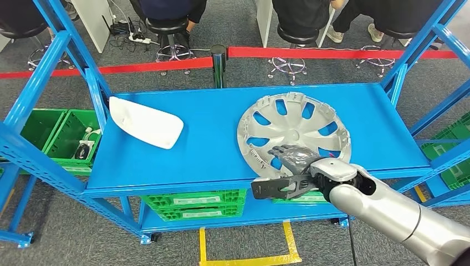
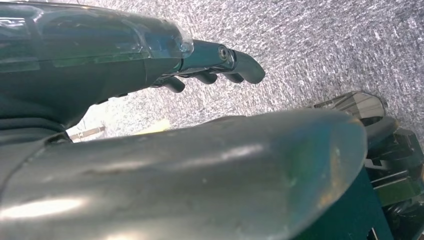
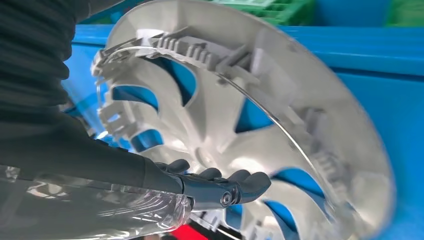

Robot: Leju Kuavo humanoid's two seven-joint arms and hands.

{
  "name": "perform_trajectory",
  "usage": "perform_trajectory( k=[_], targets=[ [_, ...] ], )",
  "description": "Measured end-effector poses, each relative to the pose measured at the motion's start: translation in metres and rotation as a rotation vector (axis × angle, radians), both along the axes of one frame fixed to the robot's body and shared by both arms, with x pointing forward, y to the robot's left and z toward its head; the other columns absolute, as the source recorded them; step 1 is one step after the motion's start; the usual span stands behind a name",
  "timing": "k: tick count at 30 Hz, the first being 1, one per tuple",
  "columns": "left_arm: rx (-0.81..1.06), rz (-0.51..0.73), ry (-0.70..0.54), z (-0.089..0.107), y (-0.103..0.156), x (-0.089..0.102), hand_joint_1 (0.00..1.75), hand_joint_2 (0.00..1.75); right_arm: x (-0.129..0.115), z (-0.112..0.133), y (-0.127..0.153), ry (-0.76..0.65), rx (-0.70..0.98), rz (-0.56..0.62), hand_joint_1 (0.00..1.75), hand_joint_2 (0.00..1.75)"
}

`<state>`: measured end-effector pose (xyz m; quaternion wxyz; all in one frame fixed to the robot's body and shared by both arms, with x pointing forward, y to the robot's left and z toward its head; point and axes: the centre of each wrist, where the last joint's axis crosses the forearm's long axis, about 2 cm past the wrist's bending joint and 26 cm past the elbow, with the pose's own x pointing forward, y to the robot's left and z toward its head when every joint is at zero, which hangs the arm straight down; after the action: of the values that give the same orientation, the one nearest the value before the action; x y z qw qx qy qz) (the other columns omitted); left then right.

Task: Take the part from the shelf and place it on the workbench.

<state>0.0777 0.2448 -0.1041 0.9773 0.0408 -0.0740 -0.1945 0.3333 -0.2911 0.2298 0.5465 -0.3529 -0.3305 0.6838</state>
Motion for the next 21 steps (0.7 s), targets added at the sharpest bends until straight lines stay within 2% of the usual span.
perform_trajectory(
  k=[11,21],
  targets=[
    [0.009,0.002,0.001,0.0,0.002,0.0,0.0,0.0,0.006,-0.013,-0.025,0.043,-0.177,-0.102,0.0,1.75],
    [0.012,0.002,-0.001,0.0,0.002,0.0,0.0,0.0,0.012,-0.009,-0.039,0.023,-0.153,-0.188,0.0,1.75]
  ],
)
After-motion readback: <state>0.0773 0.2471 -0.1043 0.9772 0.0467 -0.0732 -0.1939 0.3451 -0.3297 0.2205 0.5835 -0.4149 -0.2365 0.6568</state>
